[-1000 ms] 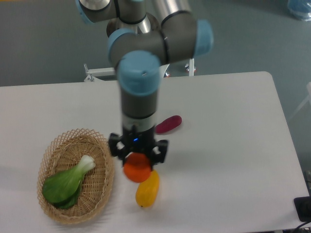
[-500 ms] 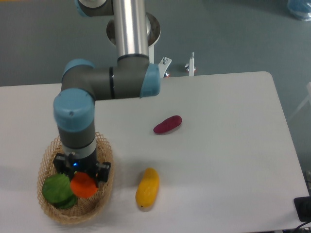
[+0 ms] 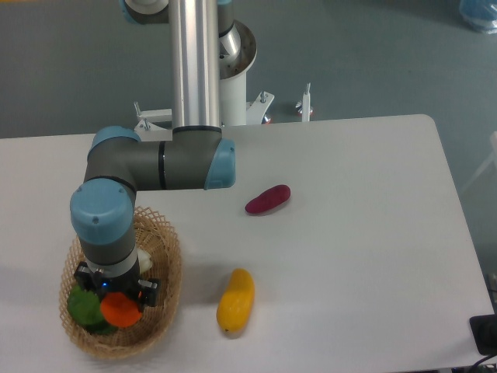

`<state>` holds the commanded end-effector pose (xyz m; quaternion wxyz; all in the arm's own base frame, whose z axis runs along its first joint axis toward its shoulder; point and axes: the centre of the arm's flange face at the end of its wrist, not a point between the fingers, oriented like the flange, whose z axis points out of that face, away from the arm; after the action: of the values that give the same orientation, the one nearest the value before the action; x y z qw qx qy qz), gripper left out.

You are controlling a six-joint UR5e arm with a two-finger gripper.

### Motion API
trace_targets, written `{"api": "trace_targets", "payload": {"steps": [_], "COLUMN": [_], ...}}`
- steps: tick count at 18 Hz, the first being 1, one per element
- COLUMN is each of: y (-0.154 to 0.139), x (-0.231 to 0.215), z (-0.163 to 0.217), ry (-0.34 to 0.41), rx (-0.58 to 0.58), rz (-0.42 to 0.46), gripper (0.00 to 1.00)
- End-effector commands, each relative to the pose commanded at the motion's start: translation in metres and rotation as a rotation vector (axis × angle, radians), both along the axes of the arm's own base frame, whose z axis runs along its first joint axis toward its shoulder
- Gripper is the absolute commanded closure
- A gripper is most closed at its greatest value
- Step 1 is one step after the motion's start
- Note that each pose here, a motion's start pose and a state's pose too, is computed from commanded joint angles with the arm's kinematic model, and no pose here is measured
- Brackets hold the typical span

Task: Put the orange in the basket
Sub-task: 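Open the gripper to release the orange beside the bok choy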

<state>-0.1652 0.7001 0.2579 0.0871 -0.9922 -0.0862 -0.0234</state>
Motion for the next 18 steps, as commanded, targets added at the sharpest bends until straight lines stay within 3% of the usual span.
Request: {"api": "trace_targets", "payload": {"steps": [5, 9, 11, 18], "y": [-0.001, 0.002, 0.002, 0.0], "x": [0.0, -0.002, -0.002, -0.001], "z": [-0.013, -0.017, -0.016, 0.003], "ry": [-0.003, -0.001, 0.002, 0.012], "rx": [-0.022, -0.023, -0.023, 0.001], "rz": [0.001, 0.0, 0.0, 0.002], "gripper": [0.39, 0.24, 0.11, 0.0]}}
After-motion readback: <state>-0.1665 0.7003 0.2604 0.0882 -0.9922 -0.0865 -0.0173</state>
